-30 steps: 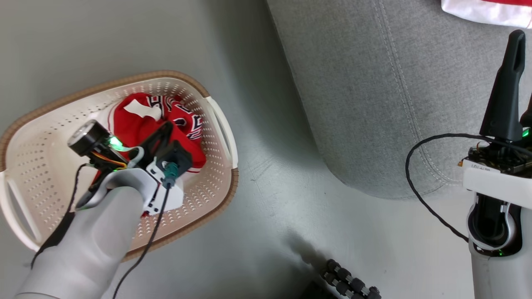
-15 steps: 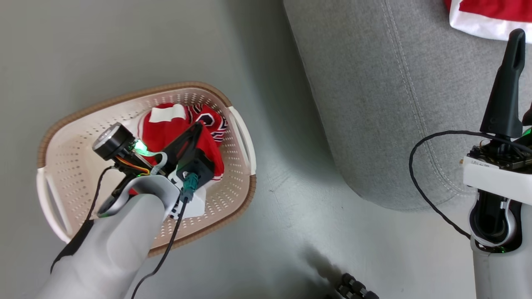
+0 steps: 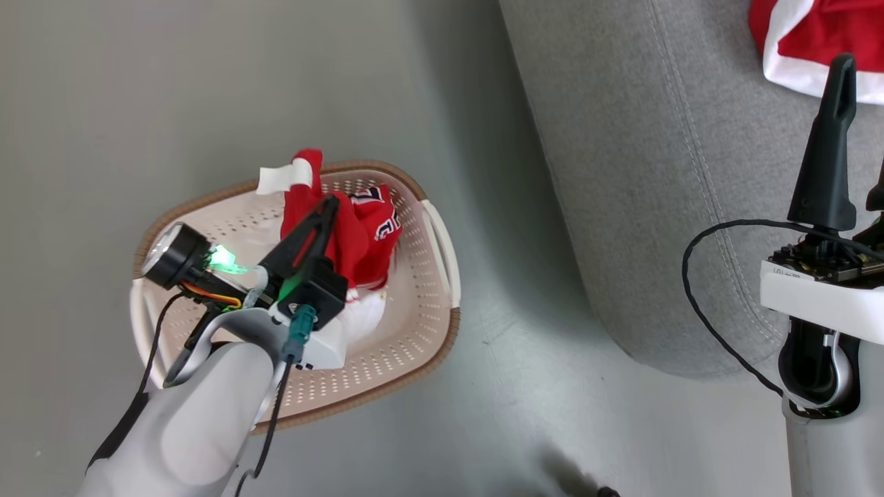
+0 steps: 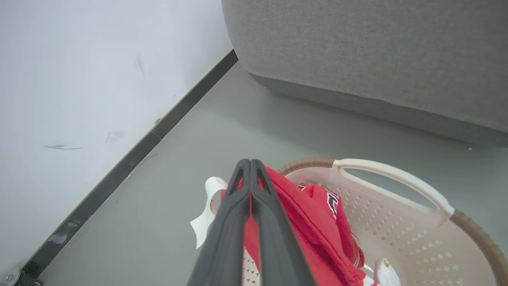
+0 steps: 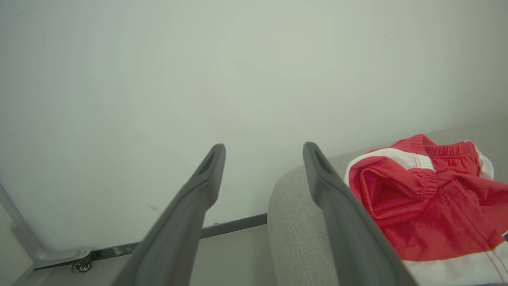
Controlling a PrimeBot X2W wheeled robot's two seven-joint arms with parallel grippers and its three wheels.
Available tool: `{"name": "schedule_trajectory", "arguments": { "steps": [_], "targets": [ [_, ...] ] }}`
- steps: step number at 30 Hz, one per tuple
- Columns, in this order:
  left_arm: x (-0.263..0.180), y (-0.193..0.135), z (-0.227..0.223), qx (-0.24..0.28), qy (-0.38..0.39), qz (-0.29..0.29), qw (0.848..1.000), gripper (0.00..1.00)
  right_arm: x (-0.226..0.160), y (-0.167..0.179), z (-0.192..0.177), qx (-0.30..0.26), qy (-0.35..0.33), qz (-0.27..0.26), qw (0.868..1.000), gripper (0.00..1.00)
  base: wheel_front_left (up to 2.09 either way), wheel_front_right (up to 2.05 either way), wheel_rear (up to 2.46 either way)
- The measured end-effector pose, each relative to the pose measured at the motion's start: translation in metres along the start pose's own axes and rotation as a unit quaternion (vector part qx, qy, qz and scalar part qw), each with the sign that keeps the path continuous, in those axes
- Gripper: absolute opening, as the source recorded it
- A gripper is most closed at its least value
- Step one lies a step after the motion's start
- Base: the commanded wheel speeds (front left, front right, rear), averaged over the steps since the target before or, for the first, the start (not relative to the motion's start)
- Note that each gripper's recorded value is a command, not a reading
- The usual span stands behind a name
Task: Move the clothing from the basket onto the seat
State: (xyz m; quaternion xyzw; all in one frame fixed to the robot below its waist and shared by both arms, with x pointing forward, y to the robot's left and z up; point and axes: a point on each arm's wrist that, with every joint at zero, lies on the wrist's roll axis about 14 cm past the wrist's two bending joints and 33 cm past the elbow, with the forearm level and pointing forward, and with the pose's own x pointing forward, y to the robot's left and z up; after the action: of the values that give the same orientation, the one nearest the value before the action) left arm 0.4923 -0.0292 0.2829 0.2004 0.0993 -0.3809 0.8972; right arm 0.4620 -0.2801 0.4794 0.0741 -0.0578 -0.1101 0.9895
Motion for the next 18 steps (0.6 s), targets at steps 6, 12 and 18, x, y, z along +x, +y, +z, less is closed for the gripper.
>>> {"name": "schedule_trajectory", "arguments": {
  "steps": [6, 12, 18],
  "targets": [
    [-0.015, 0.039, 0.024, -0.013, -0.023, 0.072, 0.997, 0.0, 0.002, 0.012, 0.008, -0.001, -0.01, 0.017, 1.0, 1.0, 0.0, 0.0, 0.0],
    [-0.032, 0.067, 0.053, -0.013, -0.055, 0.121, 0.991, 0.0, 0.003, 0.024, 0.019, -0.005, -0.025, 0.034, 0.999, 1.0, 0.0, 0.0, 0.0],
    [-0.053, 0.088, 0.085, -0.011, -0.092, 0.161, 0.983, 0.0, 0.003, 0.037, 0.029, -0.008, -0.037, 0.051, 0.998, 1.0, 0.0, 0.0, 0.0]
  ]
}}
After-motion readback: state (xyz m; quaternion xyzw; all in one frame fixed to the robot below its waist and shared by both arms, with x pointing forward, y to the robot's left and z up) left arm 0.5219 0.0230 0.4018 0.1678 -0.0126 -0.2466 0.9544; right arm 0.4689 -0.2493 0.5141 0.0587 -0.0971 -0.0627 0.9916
